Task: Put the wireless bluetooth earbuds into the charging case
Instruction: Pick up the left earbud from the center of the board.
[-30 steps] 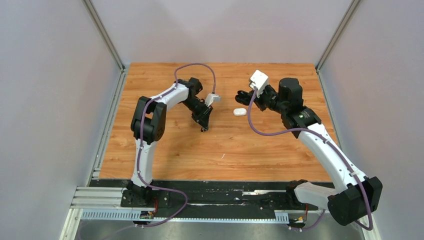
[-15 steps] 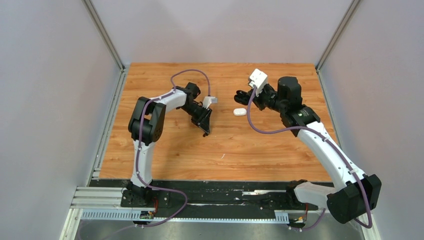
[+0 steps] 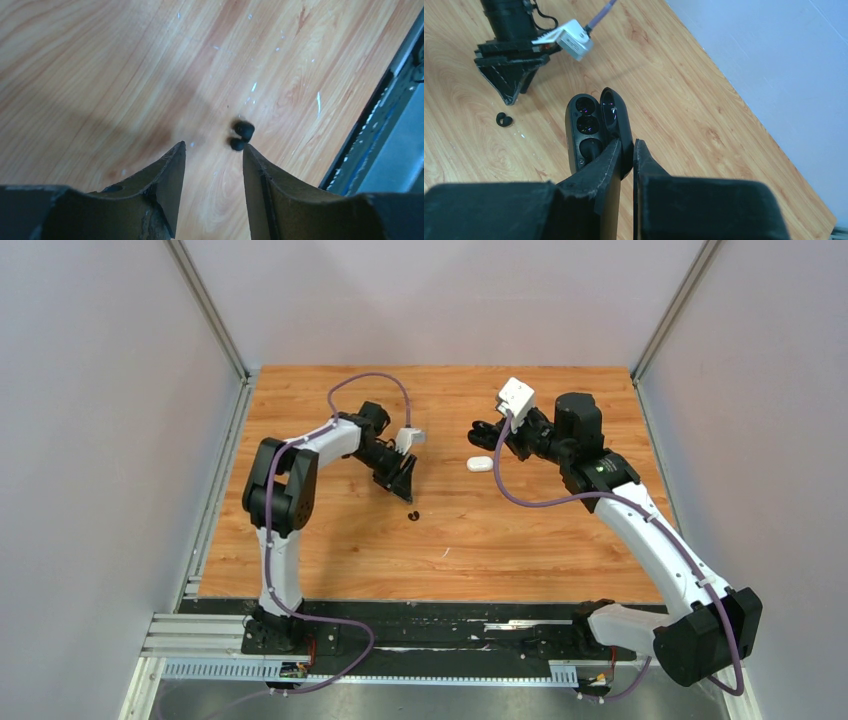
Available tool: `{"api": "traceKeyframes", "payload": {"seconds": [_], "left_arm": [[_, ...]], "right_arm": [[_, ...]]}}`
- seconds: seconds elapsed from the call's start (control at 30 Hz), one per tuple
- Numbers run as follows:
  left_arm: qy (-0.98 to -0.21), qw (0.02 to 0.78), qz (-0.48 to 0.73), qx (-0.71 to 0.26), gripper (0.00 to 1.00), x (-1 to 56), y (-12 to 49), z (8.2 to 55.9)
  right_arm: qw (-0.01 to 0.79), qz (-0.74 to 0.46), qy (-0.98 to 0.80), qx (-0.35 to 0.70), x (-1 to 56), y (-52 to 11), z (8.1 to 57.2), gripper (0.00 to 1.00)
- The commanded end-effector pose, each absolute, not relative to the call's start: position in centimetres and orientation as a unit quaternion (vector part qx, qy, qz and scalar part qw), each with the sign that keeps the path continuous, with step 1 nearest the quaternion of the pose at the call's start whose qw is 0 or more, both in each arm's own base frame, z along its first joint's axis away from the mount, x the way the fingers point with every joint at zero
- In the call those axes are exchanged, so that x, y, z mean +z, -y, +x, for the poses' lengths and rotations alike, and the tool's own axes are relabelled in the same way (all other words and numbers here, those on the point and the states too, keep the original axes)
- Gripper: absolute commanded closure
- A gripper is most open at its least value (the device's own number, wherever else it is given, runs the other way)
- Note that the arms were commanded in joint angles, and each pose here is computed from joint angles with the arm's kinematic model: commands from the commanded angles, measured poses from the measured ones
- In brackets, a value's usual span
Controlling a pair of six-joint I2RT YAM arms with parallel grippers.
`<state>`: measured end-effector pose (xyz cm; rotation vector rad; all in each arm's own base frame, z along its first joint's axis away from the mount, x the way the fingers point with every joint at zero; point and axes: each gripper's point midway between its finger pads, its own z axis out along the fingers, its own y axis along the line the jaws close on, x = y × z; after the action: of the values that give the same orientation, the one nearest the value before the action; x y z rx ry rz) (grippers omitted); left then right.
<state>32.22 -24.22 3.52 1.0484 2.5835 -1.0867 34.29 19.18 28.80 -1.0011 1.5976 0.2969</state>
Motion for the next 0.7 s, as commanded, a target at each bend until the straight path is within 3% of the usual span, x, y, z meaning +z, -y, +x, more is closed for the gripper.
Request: {"api": "traceKeyframes", "payload": {"seconds": [0.0, 0.1, 0.2, 0.33, 0.5, 0.67], "left_arm": [[-0.803, 0.234, 0.434, -0.335, 0.46, 9.9, 24.2, 34.7], [-0.753, 0.283, 0.496, -0.326, 0.48, 12.2, 24.8, 32.7], [-0.727, 0.258, 0.553, -0.314, 0.48, 11.1, 25.3, 29.8], [-0.759, 0.211, 0.535, -0.304, 0.47, 8.8, 25.5, 29.1], [-0.757, 0.238, 0.532, -0.296, 0.43, 8.0, 26.0, 29.8], [-0.77, 0.19, 0.504, -0.342, 0.44, 7.0, 27.0, 28.7]], "right_arm": [[0.603, -0.419, -0.666, 0.135, 31.5, -19.4, 34.1, 1.0], [0.602, -0.419, -0.666, 0.135, 31.4, -19.4, 34.1, 1.0], [0.601, -0.421, -0.665, 0.138, 31.3, -19.4, 34.0, 1.0], [0.602, -0.422, -0.663, 0.143, 31.5, -19.6, 33.8, 1.0], [0.605, -0.418, -0.662, 0.145, 31.7, -19.4, 33.4, 1.0], [0.602, -0.417, -0.665, 0.146, 31.3, -19.2, 32.8, 1.0]]}}
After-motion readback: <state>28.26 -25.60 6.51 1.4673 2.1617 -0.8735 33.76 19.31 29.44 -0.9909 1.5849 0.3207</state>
